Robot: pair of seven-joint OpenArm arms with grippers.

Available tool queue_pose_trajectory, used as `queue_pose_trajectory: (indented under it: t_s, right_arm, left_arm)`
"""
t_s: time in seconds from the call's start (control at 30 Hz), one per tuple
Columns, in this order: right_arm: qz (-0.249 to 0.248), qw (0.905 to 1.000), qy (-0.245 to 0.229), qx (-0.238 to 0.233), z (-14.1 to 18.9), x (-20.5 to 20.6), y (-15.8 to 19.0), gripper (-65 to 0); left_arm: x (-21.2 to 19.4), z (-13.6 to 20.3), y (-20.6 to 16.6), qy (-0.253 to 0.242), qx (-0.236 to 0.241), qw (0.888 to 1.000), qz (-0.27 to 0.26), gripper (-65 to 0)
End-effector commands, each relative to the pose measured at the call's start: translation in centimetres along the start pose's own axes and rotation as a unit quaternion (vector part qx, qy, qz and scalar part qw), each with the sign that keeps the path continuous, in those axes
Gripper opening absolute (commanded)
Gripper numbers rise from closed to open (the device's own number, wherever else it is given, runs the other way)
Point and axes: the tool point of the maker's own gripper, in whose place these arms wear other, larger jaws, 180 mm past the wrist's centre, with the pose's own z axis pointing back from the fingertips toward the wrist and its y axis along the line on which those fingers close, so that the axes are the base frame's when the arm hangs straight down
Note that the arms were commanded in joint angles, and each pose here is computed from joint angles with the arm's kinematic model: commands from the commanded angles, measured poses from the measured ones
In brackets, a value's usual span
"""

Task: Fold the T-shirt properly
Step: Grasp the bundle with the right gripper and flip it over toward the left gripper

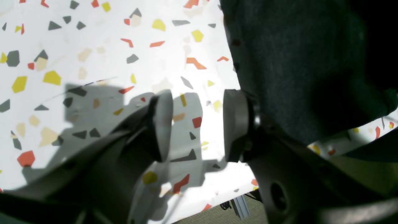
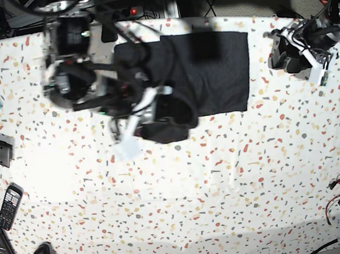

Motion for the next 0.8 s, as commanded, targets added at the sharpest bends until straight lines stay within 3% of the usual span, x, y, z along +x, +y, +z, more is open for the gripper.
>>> queue_pose_trajectory:
  t_s: [0.0, 0.13, 0.43, 0.6, 0.77]
  right_arm:
    - [0.015, 0.9994, -0.026, 0.017, -0.7, 1.6, 1.5, -65.0]
    - [0.034, 0.999, -0.008, 0.029, -3.5, 0.9, 4.1, -65.0]
    - [0.061, 0.9939, 0.019, 0.09, -6.2, -0.3, 9.2, -65.0]
    - [0.075, 0.9951, 0.026, 0.06, -7.1, -0.5, 8.5, -65.0]
    - [0.065, 0.9955, 0.034, 0.06, -8.1, -0.7, 7.6, -65.0]
  left_arm:
    - [1.5, 0.4, 0.0, -0.025, -0.003, 1.0, -0.011, -39.6]
    - [1.5, 0.4, 0.0, -0.025, -0.003, 1.0, -0.011, -39.6]
    - [1.5, 0.4, 0.0, -0.025, -0.003, 1.0, -0.011, -39.6]
    - [1.5, 0.4, 0.0, -0.025, -0.003, 1.0, -0.011, -39.6]
    - [1.5, 0.4, 0.0, -0.025, -0.003, 1.0, -0.011, -39.6]
